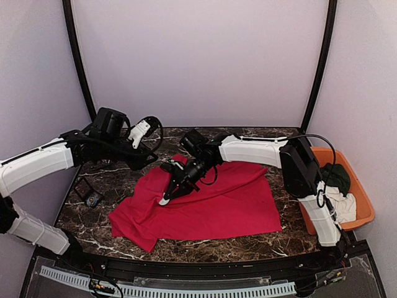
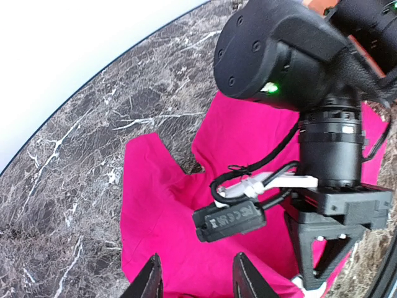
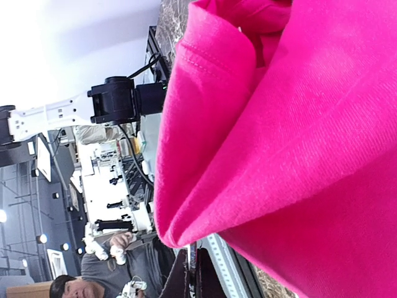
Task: Pin the brooch onto the clothing
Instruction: Pin the brooch onto the flattened clothing.
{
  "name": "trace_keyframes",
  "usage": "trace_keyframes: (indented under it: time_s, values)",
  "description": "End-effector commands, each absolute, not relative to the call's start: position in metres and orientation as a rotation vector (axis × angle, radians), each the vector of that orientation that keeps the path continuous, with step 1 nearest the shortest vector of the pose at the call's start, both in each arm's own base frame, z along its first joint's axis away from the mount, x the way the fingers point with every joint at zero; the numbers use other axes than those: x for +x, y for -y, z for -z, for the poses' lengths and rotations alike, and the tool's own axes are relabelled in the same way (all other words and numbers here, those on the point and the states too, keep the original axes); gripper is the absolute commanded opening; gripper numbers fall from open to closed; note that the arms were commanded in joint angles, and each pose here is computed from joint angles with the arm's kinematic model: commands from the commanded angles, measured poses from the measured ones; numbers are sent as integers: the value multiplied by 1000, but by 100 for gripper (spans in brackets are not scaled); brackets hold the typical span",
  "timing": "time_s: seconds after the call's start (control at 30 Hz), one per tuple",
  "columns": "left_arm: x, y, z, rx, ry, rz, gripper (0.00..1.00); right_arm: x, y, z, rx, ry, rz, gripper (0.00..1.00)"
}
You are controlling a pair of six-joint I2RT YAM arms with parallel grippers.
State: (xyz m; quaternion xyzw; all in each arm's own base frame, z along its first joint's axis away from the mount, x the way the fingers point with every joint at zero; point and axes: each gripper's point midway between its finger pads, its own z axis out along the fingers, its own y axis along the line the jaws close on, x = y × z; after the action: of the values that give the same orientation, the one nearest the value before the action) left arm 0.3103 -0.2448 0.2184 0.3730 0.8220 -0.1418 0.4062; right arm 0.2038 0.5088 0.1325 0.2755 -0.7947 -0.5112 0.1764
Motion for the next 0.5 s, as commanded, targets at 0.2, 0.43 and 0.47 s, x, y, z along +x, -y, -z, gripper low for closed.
trace_keyframes:
  time_s: [0.2, 0.43, 0.47]
  values:
    - [246, 231, -209, 897, -2137, 575, 38, 196, -513, -189, 877, 2148, 1610, 0]
    - [225, 229, -176, 870, -2232, 661, 38, 197, -513, -191, 883, 2143, 1623, 0]
    - [224, 230, -173, 856, -2239, 679, 38, 197, -513, -191, 882, 2144, 1623, 0]
